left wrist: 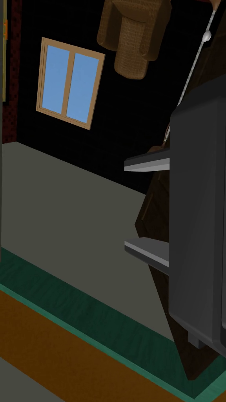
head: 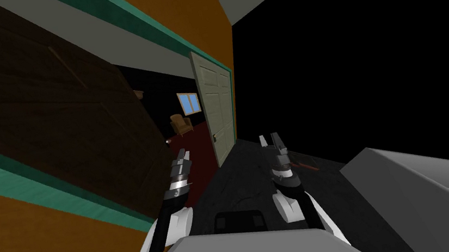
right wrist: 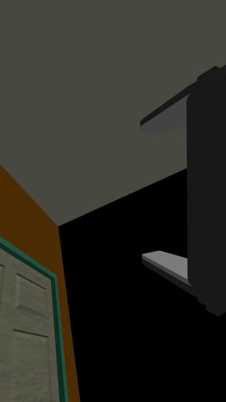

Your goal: Push the door open

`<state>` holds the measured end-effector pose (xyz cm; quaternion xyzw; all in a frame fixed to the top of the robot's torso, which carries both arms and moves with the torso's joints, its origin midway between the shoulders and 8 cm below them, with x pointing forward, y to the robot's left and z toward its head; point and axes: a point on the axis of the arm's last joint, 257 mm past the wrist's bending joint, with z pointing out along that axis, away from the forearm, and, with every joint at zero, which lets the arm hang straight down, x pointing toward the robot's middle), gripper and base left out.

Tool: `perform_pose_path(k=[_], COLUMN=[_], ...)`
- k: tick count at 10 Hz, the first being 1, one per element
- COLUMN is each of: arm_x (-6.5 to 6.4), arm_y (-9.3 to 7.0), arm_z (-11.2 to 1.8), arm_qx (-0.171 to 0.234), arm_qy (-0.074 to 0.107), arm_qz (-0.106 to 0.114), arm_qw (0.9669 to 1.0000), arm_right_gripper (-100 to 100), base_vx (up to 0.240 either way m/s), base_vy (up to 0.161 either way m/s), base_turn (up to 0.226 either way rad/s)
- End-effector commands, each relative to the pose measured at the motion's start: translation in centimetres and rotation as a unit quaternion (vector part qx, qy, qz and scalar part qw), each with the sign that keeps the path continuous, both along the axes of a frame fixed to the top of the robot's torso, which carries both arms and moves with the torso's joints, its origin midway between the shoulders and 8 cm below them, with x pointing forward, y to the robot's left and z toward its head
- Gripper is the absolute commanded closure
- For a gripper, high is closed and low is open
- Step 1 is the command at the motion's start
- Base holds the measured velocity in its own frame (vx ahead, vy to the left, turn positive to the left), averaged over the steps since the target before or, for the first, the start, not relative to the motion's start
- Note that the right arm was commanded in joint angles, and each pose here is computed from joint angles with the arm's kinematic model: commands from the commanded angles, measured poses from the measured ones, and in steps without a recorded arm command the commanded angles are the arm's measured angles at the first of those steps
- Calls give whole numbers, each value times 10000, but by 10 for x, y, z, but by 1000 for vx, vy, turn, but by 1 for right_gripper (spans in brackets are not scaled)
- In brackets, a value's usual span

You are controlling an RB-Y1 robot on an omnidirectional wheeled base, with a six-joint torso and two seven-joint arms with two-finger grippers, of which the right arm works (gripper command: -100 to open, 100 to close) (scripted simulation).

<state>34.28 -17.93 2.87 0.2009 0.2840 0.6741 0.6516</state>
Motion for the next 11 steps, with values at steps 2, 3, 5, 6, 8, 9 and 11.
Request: perform_pose_path(k=[2, 3, 5, 6, 8, 9, 11], arm_x=[11, 14, 19, 21, 26, 30, 31], arm_y=[20, 26, 37, 43, 56, 70, 77], arm_z=[-17, -22, -33, -38, -50, -62, -68], arm_qx=[61, 74, 96, 105, 121, 130, 132], arm_qy=[199, 255, 367, 423, 546, 671, 733], arm_qz=[309, 391, 553, 634, 810, 987, 1076], arm_qw=[9993, 9989, 9977, 9970, 9951, 9928, 9914], arm_right_gripper=[-100, -100, -100, -100, -100, -100, -100], base_vx=[166, 112, 116, 75, 90, 112, 97], base_vy=[5, -2, -3, 3, 10, 31, 14], base_turn=[-29, -10, -17, -9, -18, -30, -11])
